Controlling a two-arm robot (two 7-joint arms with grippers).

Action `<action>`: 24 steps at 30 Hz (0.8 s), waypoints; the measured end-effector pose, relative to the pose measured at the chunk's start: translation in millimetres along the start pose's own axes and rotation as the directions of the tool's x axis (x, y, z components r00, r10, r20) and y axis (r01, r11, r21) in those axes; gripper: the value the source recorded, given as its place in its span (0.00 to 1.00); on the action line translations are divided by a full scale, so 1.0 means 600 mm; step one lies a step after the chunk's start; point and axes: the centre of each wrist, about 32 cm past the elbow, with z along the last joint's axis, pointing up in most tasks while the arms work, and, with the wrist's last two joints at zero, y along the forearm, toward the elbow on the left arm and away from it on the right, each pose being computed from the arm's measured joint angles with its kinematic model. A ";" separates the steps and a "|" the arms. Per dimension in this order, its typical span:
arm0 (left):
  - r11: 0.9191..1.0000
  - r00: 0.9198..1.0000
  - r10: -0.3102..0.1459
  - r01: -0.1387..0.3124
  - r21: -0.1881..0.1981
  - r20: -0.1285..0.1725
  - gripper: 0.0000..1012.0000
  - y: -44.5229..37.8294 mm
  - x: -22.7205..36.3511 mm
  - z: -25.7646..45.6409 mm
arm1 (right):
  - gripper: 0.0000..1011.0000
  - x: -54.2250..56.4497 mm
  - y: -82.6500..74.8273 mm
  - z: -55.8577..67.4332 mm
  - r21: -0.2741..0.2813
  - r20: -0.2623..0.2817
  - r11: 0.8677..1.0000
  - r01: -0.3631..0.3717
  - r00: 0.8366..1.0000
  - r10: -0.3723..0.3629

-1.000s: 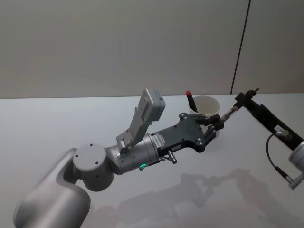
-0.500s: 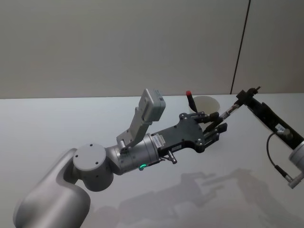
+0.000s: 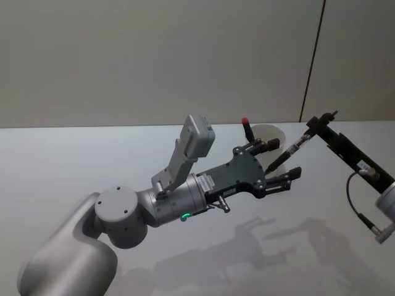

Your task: Place the pen into the pen holder.

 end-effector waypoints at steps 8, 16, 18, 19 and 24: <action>1.000 1.000 0.000 0.000 0.000 0.000 0.99 0.000 0.0000 0.000 | 0.13 0.005 0.002 0.009 0.000 0.073 1.000 -0.006 0.997 0.006; 1.000 1.000 0.000 0.000 0.000 0.000 0.99 0.000 0.0000 0.000 | 0.13 0.013 0.006 0.022 0.005 0.150 1.000 -0.017 0.989 0.016; 1.000 1.000 0.000 0.000 0.000 0.000 0.99 0.000 0.0000 0.000 | 0.13 0.016 0.008 0.027 0.007 0.175 1.000 -0.020 0.984 0.019; 1.000 1.000 0.000 0.000 -0.001 0.000 0.99 0.000 0.0000 0.000 | 0.13 0.017 0.009 0.029 0.007 0.186 1.000 -0.023 0.982 0.021; 1.000 1.000 0.000 0.000 0.000 0.000 0.99 0.000 0.0000 0.000 | 0.13 0.025 0.016 0.043 0.011 0.250 0.999 -0.037 0.968 0.033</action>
